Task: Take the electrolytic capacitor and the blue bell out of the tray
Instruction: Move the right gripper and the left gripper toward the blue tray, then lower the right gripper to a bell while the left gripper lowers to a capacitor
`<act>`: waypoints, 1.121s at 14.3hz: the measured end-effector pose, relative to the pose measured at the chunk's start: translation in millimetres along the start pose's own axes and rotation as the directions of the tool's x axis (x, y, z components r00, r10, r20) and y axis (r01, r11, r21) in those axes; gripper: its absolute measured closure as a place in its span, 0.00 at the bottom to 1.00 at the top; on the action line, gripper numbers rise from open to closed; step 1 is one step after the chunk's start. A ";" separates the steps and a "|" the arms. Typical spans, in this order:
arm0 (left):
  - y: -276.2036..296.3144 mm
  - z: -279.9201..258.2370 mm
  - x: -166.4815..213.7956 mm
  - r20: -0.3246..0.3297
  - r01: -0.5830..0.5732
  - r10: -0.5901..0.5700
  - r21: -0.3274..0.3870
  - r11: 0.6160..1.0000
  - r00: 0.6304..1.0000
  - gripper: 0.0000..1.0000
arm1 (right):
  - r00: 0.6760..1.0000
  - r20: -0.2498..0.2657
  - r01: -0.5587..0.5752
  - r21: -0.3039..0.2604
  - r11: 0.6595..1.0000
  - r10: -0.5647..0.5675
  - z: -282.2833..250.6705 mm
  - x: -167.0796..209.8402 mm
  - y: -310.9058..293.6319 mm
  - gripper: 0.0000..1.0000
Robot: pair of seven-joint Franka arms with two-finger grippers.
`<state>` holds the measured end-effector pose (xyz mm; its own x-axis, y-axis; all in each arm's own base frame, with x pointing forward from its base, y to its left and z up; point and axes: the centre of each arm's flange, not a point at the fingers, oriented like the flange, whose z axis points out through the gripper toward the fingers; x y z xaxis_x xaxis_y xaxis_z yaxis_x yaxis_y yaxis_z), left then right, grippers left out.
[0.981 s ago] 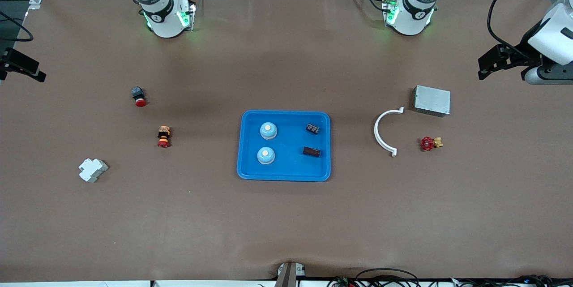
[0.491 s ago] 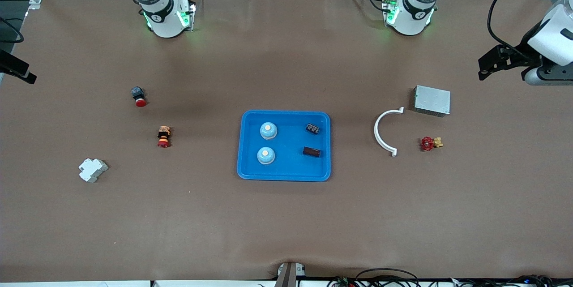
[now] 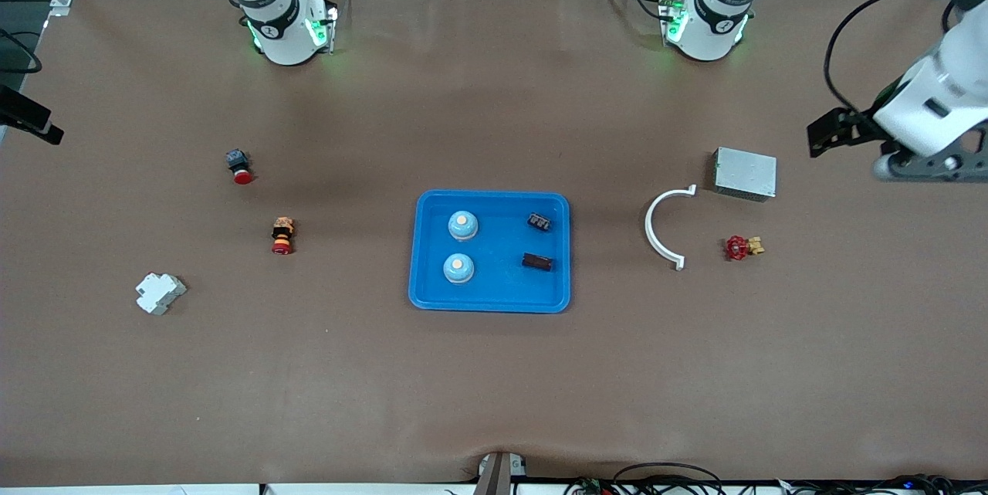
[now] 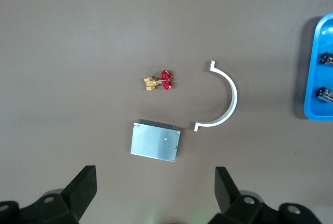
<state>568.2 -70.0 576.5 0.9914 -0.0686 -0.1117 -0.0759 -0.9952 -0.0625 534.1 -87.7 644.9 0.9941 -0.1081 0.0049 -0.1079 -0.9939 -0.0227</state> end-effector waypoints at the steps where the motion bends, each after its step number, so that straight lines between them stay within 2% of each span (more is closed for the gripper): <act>1: 8.3 12.7 8.1 0.016 0.013 -0.013 -0.001 1.000 1.000 0.00 | 1.000 -0.001 0.000 0.001 1.000 0.000 -0.5 -0.5 -0.3 0.00; 4: 46.1 39.9 21.2 0.055 0.105 -0.105 -0.001 0.994 0.993 0.00 | 1.000 0.004 -0.029 0.006 1.000 0.029 4.2 -5.3 -2.5 0.00; 7: 84.7 66.1 31.4 0.092 0.196 -0.192 -0.040 0.980 0.977 0.00 | 0.993 -0.008 -0.115 0.024 0.993 0.116 26.4 -18.7 -31.3 0.00; 12: 181.7 124.9 39.5 0.102 0.349 -0.346 -0.013 0.937 0.933 0.00 | 0.942 -0.003 -0.334 0.044 0.942 0.334 71.9 -56.8 -174.0 0.00; 16: 259.2 191.1 37.4 0.089 0.510 -0.508 0.006 0.860 0.857 0.00 | 0.891 -0.010 -0.451 0.074 0.889 0.453 108.1 -79.1 -278.3 0.00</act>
<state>565.2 -317.0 366.7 0.8783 0.4532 -0.1520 0.4395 -0.8907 -0.1162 486.2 199.8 542.8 0.8372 -0.5469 0.0042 -0.5440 -0.8336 -0.0960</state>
